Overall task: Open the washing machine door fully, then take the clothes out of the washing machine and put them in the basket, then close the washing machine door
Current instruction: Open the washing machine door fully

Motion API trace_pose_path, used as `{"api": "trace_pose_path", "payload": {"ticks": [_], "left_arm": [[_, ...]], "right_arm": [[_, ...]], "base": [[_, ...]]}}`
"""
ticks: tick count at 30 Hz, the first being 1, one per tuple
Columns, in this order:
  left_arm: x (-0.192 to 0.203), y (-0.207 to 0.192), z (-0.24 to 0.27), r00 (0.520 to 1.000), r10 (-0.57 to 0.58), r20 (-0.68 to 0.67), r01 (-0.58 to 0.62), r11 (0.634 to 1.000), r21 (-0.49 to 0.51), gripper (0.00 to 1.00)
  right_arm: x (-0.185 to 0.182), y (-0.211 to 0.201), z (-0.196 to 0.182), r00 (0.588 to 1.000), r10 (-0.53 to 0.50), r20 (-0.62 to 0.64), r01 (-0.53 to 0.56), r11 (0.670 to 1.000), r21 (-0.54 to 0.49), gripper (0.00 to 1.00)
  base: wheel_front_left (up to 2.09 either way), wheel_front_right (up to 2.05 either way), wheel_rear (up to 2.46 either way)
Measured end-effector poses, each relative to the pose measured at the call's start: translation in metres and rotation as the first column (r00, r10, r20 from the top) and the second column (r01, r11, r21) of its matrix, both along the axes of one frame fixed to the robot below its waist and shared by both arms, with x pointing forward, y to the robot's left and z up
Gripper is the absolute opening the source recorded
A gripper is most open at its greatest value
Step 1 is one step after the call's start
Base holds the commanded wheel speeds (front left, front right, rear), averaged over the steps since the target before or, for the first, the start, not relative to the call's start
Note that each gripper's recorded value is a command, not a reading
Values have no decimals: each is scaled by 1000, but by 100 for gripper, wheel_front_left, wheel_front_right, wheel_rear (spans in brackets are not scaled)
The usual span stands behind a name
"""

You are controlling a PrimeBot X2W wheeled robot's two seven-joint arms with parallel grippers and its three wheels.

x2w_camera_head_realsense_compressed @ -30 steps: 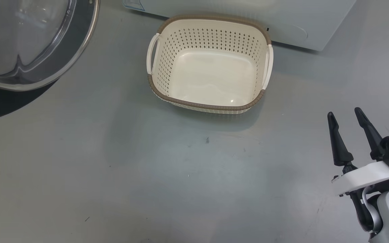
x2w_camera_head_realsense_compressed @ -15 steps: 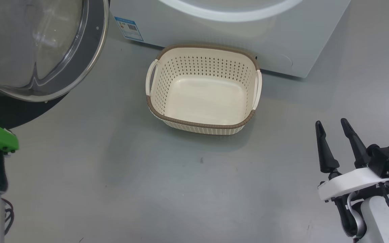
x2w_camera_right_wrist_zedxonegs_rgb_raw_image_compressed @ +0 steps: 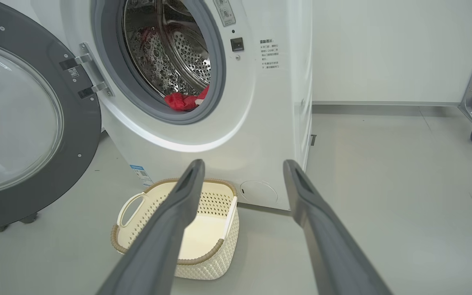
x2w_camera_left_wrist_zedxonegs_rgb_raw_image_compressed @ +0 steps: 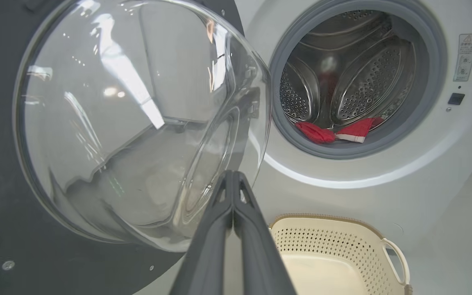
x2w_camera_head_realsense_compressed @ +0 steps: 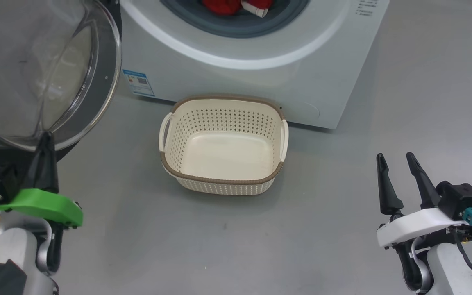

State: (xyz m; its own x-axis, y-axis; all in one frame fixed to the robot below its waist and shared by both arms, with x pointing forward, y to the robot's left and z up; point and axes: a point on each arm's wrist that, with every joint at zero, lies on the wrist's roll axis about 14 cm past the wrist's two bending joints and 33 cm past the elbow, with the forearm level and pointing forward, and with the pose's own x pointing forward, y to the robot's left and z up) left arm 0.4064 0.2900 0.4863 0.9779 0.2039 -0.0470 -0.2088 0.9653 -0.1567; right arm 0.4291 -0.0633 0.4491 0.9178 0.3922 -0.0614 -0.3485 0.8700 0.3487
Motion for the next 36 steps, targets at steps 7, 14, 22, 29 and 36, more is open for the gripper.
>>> {"api": "trace_pose_path", "payload": {"ticks": [7, 14, 22, 29, 36], "left_arm": [[0, -49, -5, 993, -116, 13, 117, 992, -54, 0], [0, -93, -4, 978, -202, 46, 206, 972, -111, 0], [3, -136, 0, 958, -275, 80, 285, 944, -166, 0], [1, -151, -2, 954, -289, 79, 299, 936, -187, 100], [-2, -155, 4, 949, -299, 97, 312, 936, -164, 100]], "right_arm": [[-8, -26, 21, 995, -85, 51, 85, 996, 2, 100], [-18, -53, 37, 983, -160, 91, 160, 987, 1, 100], [-28, -80, 49, 965, -233, 124, 234, 972, 4, 100], [-31, -89, 48, 957, -263, 120, 265, 964, -1, 100], [-32, -90, 48, 956, -266, 121, 268, 963, -2, 100]], "base": [[0, 0, 0], [0, 0, 0], [0, 0, 0], [0, 0, 0], [0, 0, 0]]}}
